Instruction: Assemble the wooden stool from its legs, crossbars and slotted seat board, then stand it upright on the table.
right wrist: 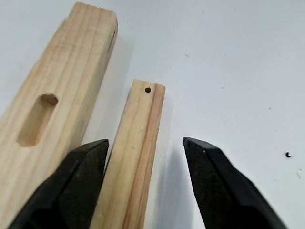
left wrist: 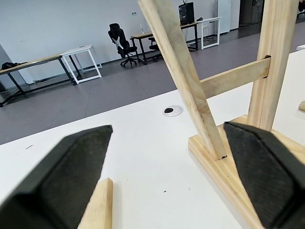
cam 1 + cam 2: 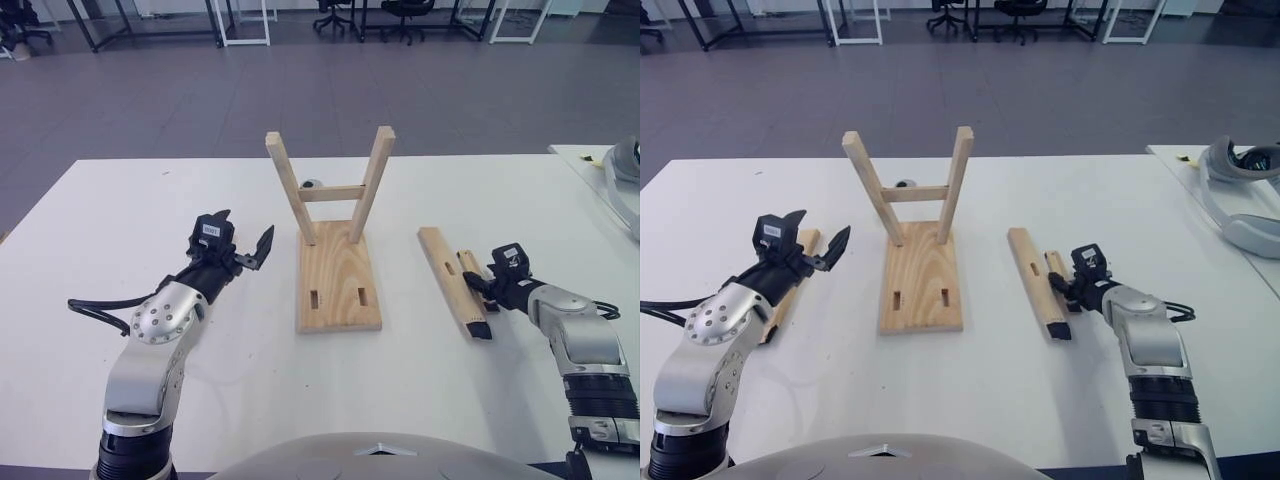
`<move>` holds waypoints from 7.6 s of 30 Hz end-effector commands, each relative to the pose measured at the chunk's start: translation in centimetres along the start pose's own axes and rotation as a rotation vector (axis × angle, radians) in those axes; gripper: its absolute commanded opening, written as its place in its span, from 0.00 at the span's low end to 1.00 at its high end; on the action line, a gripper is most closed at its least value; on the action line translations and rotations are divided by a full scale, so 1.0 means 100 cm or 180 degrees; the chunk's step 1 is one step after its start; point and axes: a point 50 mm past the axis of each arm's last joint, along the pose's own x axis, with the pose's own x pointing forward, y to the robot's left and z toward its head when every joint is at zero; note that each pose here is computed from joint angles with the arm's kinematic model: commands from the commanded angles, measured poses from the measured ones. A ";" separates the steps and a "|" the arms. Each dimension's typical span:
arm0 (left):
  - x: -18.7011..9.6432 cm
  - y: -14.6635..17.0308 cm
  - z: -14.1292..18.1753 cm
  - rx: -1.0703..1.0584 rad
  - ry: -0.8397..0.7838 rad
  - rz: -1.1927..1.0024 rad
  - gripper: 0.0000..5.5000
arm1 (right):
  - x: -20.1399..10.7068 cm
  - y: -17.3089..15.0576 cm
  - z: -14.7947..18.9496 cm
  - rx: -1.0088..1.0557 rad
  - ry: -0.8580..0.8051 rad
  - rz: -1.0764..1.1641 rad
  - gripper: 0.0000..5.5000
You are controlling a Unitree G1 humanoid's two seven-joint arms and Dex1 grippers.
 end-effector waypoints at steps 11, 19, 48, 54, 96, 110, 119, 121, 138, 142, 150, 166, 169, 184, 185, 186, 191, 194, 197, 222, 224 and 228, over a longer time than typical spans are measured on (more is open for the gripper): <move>0.007 -0.011 0.016 -0.0022 -0.0112 -0.0086 0.78 | 0.002 0.005 -0.008 0.0188 0.0111 -0.0080 0.24; 0.016 -0.004 0.058 -0.0936 -0.0817 -0.0236 0.78 | -0.006 0.017 0.131 -0.0092 -0.2022 -0.0179 0.24; 0.000 -0.023 0.125 -0.2139 -0.1574 -0.1237 0.25 | -0.092 0.183 0.209 -0.1684 -0.3878 0.2094 0.24; 0.000 -0.023 0.124 -0.2293 -0.1625 -0.1194 0.07 | -0.088 0.184 0.206 -0.1803 -0.3861 0.2014 0.24; -0.027 0.101 -0.074 -0.1363 -0.0234 0.0673 0.07 | -0.019 0.154 0.130 -0.1875 -0.2747 0.1522 0.49; -0.036 0.083 -0.064 -0.1180 -0.0062 0.0721 0.07 | -0.019 0.158 0.128 -0.1889 -0.2747 0.1531 0.49; -0.040 0.087 -0.069 -0.1119 0.0001 0.0844 0.07 | -0.017 0.159 0.128 -0.1900 -0.2752 0.1528 0.49; -0.038 0.087 -0.070 -0.1124 -0.0006 0.0859 0.07 | -0.017 0.159 0.128 -0.1908 -0.2757 0.1524 0.49; -0.043 0.051 -0.122 -0.1087 0.0704 0.0726 0.07 | -0.017 0.159 0.127 -0.1998 -0.2743 0.1503 0.49; -0.049 0.045 -0.137 -0.1195 0.0864 0.0717 0.07 | -0.016 0.160 0.127 -0.2013 -0.2737 0.1513 0.49; -0.041 0.061 -0.119 -0.0924 0.0775 0.0843 0.07 | -0.016 0.161 0.126 -0.2038 -0.2745 0.1509 0.49; -0.054 0.063 -0.072 -0.0480 0.1068 0.0660 0.53 | -0.013 0.164 0.123 -0.2086 -0.2748 0.1487 0.49; -0.057 0.057 -0.083 -0.0642 0.1376 0.0594 0.64 | -0.013 0.166 0.122 -0.2106 -0.2740 0.1498 0.49; -0.062 0.053 -0.098 -0.0415 0.1679 0.0542 0.39 | -0.010 0.167 0.123 -0.2107 -0.2724 0.1449 0.49; -0.059 0.056 -0.092 -0.0346 0.1490 0.0575 0.37 | -0.009 0.165 0.124 -0.2019 -0.2706 0.1431 0.49; -0.055 0.062 -0.082 -0.0281 0.1238 0.0648 0.37 | -0.009 0.162 0.127 -0.1765 -0.2705 0.1441 0.49; -0.042 0.086 0.004 0.0002 -0.0553 0.0987 0.37 | -0.024 0.143 0.175 0.0392 -0.2854 0.2079 0.49; -0.031 0.068 0.041 0.0356 -0.1007 0.0613 0.37 | -0.043 0.147 0.214 0.1160 -0.3003 0.2802 0.49; -0.020 0.043 0.067 0.0607 -0.1276 0.0096 0.37 | -0.067 0.154 0.252 0.1649 -0.3148 0.3530 0.52; -0.009 0.001 0.078 0.0996 -0.1318 -0.0656 0.37 | -0.075 0.154 0.271 0.2455 -0.2606 0.3784 0.31; -0.009 0.001 0.077 0.1003 -0.1316 -0.0657 0.37 | -0.076 0.154 0.271 0.2456 -0.2612 0.3779 0.24; -0.008 0.001 0.077 0.1026 -0.1320 -0.0619 0.37 | -0.077 0.156 0.269 0.2251 -0.2653 0.3654 0.19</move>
